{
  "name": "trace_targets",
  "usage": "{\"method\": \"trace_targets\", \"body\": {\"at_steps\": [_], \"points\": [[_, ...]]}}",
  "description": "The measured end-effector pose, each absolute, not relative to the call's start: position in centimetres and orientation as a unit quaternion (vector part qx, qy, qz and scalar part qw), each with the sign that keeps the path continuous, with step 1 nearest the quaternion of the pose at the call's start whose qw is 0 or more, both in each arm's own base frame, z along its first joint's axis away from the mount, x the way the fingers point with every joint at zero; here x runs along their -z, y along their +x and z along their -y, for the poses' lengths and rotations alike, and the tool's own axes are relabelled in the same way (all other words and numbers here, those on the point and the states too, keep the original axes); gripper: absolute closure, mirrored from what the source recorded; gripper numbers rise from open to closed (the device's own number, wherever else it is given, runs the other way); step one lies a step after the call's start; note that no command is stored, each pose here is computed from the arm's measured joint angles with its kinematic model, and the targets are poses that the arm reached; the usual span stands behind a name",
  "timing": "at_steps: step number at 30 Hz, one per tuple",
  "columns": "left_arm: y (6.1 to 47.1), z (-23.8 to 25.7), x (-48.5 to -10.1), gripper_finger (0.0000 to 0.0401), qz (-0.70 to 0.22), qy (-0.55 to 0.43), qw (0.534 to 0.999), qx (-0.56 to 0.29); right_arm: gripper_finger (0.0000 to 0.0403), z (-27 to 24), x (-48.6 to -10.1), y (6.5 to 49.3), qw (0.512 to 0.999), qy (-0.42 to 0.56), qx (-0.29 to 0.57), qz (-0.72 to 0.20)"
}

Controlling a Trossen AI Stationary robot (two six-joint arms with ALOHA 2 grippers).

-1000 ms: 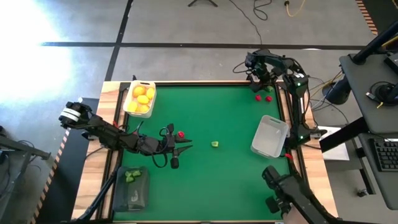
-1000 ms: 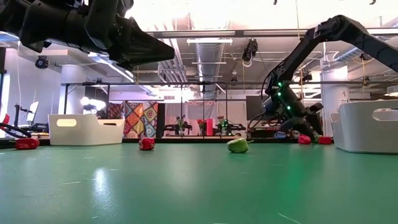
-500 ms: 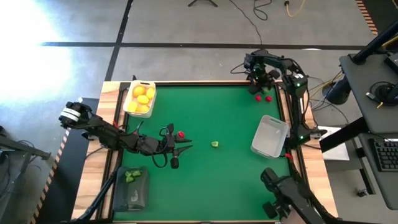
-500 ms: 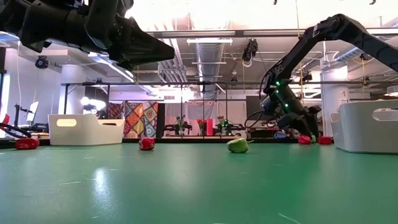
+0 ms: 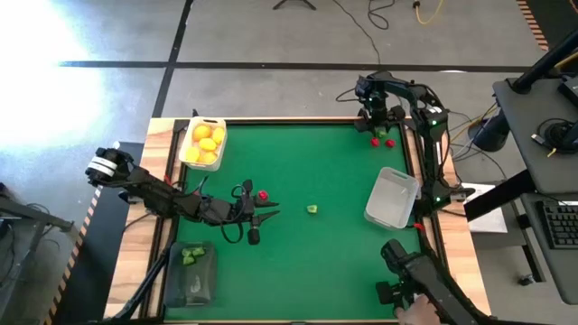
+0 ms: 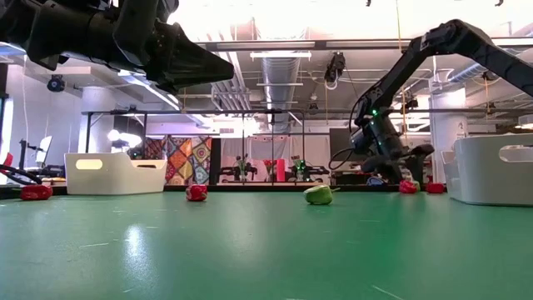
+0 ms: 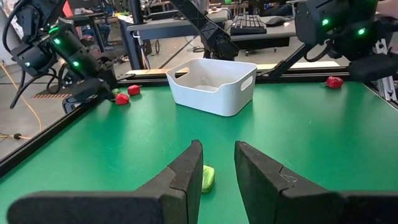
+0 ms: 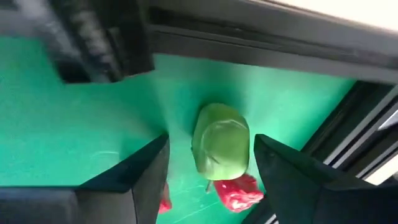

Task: Sort produce into baskets
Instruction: Put the green chili peppers into the black bin

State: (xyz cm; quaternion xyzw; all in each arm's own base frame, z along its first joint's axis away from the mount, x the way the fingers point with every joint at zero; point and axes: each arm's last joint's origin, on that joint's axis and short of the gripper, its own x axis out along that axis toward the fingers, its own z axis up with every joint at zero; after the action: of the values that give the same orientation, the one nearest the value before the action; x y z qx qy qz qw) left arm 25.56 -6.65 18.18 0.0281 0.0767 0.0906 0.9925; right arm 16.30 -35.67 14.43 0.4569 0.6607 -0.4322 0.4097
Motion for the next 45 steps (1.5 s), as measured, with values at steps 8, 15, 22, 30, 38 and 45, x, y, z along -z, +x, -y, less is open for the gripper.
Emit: {"method": "trace_targets", "body": {"at_steps": [8, 15, 22, 30, 38, 45], "points": [[25.6, 6.6, -18.2, 0.0324, -0.077, 0.028, 0.993, -0.09, 0.0202, 35.7, -14.3, 16.3, 0.398, 0.487, 0.446, -0.637], [25.6, 6.6, -18.2, 0.0324, -0.077, 0.028, 0.993, -0.09, 0.0282, 35.4, -14.2, 16.8, 0.4, 0.483, 0.443, -0.641], [25.6, 6.6, -18.2, 0.0324, -0.077, 0.028, 0.993, -0.09, 0.0319, 34.1, -16.6, 18.8, 0.454, 0.437, 0.422, -0.652], [25.6, 6.7, -18.2, 0.0324, -0.077, 0.028, 0.993, -0.09, 0.0312, 26.4, -22.5, 26.1, 0.575, 0.303, 0.378, -0.66], [25.6, 6.7, -18.2, 0.0324, -0.077, 0.028, 0.993, -0.09, 0.0312, 12.7, -23.4, 35.3, 0.698, 0.159, 0.25, -0.652], [25.6, 6.6, -18.2, 0.0324, -0.077, 0.028, 0.993, -0.09, 0.0312, 4.5, -22.0, 39.2, 0.76, 0.078, 0.16, -0.625]]}}
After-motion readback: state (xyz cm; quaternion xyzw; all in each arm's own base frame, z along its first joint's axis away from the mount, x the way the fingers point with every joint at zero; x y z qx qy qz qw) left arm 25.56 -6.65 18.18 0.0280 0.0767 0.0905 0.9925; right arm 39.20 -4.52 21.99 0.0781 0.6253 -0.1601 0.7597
